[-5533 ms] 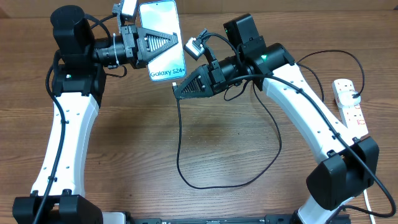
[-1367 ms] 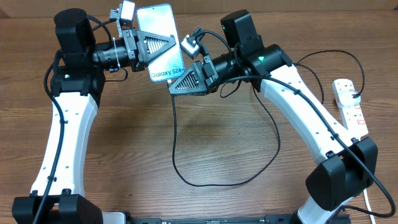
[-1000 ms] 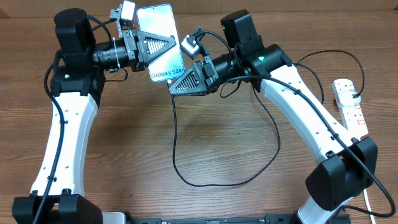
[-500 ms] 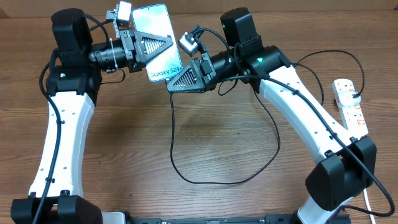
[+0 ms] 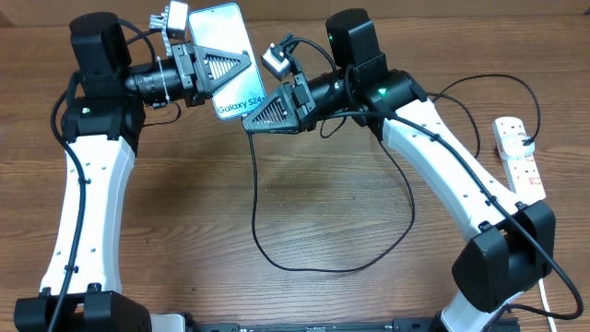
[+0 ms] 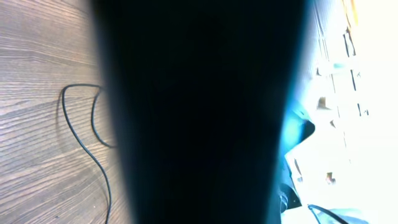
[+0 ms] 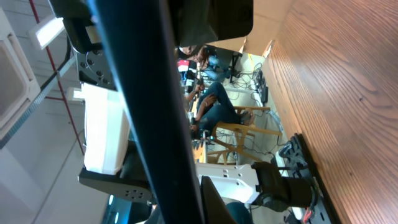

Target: Plug charger to phone and switch on socket

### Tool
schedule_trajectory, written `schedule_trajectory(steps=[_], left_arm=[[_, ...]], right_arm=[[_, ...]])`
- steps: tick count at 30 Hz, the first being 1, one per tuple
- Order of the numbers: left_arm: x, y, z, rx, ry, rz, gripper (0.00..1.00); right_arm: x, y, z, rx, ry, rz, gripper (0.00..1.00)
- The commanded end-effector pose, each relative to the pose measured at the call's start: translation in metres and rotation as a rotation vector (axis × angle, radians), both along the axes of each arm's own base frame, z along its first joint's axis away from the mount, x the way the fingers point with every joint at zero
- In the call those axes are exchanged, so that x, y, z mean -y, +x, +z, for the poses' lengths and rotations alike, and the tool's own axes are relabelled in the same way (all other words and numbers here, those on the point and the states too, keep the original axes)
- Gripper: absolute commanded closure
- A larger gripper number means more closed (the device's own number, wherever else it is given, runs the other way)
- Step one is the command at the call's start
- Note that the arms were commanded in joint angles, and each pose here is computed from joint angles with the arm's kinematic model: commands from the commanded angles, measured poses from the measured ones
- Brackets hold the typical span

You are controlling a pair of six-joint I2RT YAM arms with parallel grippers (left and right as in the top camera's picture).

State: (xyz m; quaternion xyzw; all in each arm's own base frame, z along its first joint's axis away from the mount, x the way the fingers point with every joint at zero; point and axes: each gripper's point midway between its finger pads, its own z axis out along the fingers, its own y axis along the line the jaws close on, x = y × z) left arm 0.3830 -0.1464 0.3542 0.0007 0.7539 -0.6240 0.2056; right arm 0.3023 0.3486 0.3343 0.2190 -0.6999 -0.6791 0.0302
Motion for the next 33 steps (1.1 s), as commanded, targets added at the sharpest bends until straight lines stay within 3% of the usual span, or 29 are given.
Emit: schedule_trajectory(steps=[1, 2, 3, 5, 7, 8, 13, 17, 21, 24, 29, 33], left_arm=[[0.027, -0.048, 0.002, 0.022, -0.077, -0.240, 0.96], [0.027, -0.049, 0.001, 0.019, -0.077, -0.240, 0.96], [0.027, -0.049, 0.000, 0.017, -0.076, -0.241, 0.96], [0.027, -0.050, 0.000, 0.016, -0.076, -0.241, 0.96], [0.027, -0.050, 0.000, 0.018, -0.075, -0.241, 0.96], [0.027, -0.050, 0.000, 0.019, -0.074, -0.241, 0.96], [0.026, -0.041, -0.006, 0.025, -0.038, -0.193, 0.96], [0.023, -0.031, -0.014, 0.035, 0.011, -0.133, 0.95], [0.022, -0.028, -0.018, 0.048, 0.036, -0.113, 0.96], [0.020, -0.025, -0.025, 0.014, 0.058, -0.085, 0.96], [0.021, -0.032, -0.033, -0.025, 0.070, -0.094, 0.96], [0.021, -0.039, -0.040, -0.036, 0.085, -0.109, 0.96]], right_arm=[[0.005, 0.042, 0.018, 0.113, -0.012, -0.194, 0.96], [0.005, 0.044, 0.018, 0.119, -0.013, -0.202, 0.96], [0.005, 0.044, 0.019, 0.128, -0.008, -0.203, 0.79], [0.005, 0.044, 0.020, 0.162, 0.005, -0.197, 0.24], [0.005, 0.040, 0.022, 0.195, 0.023, -0.172, 0.03], [0.006, 0.037, 0.023, 0.206, 0.036, -0.151, 0.01], [0.014, 0.017, 0.031, 0.250, 0.113, -0.028, 0.00], [0.023, 0.021, 0.029, 0.241, 0.114, -0.032, 0.00], [0.031, 0.025, 0.022, 0.231, 0.099, -0.049, 0.11], [0.032, 0.023, 0.013, 0.238, 0.083, -0.053, 0.29], [0.032, 0.038, -0.002, 0.238, -0.002, -0.140, 0.49], [0.033, 0.038, -0.004, 0.231, -0.012, -0.146, 0.52]])
